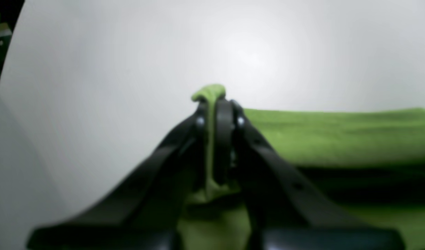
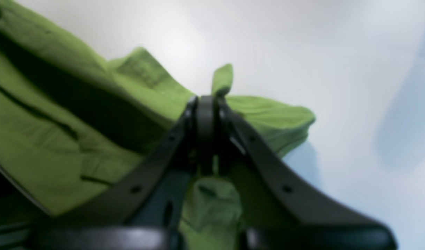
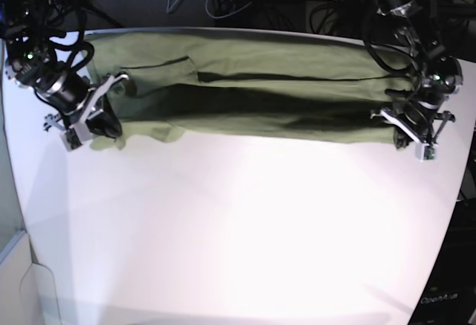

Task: Fold the T-shirt properly
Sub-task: 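Fold the grasped edge over the shirt toward the robot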

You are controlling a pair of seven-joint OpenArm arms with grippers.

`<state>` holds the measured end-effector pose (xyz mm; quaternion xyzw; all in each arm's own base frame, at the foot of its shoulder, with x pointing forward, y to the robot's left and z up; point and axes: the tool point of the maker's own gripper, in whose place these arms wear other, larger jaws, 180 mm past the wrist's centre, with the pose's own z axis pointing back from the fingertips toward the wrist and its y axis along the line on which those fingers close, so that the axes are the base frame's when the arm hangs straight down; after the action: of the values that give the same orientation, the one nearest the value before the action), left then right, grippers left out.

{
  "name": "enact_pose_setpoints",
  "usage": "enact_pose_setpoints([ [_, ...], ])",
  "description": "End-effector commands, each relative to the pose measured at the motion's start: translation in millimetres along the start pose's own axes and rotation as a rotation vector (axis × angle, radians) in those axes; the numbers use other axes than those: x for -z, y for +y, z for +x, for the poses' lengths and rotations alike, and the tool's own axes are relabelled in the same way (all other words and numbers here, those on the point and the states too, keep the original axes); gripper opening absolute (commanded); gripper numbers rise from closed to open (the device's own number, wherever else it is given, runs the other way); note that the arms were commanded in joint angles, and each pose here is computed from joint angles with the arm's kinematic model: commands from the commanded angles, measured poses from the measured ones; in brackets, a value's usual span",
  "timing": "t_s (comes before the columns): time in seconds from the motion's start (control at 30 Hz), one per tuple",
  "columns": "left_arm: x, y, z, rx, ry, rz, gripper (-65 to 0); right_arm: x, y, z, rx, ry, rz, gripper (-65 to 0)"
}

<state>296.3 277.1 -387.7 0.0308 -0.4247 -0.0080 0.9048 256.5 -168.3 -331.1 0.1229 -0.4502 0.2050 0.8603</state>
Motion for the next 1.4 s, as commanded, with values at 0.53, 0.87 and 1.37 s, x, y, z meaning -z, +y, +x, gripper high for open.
enact_pose_setpoints([
  [0.53,-15,6,-12,0.022,0.002,0.015,-63.4,-30,40,-33,0.101,-0.049,0.059,-64.1],
  [0.87,-24,1,0,0.038,-0.036,0.024,-63.4,-39,65,-47,0.185,-0.048,0.074,-64.1],
  [1.37,-32,24,-7,0.002,-0.028,0.081,-63.4,-46,85,-69,0.176,-0.046,0.011,-64.1],
])
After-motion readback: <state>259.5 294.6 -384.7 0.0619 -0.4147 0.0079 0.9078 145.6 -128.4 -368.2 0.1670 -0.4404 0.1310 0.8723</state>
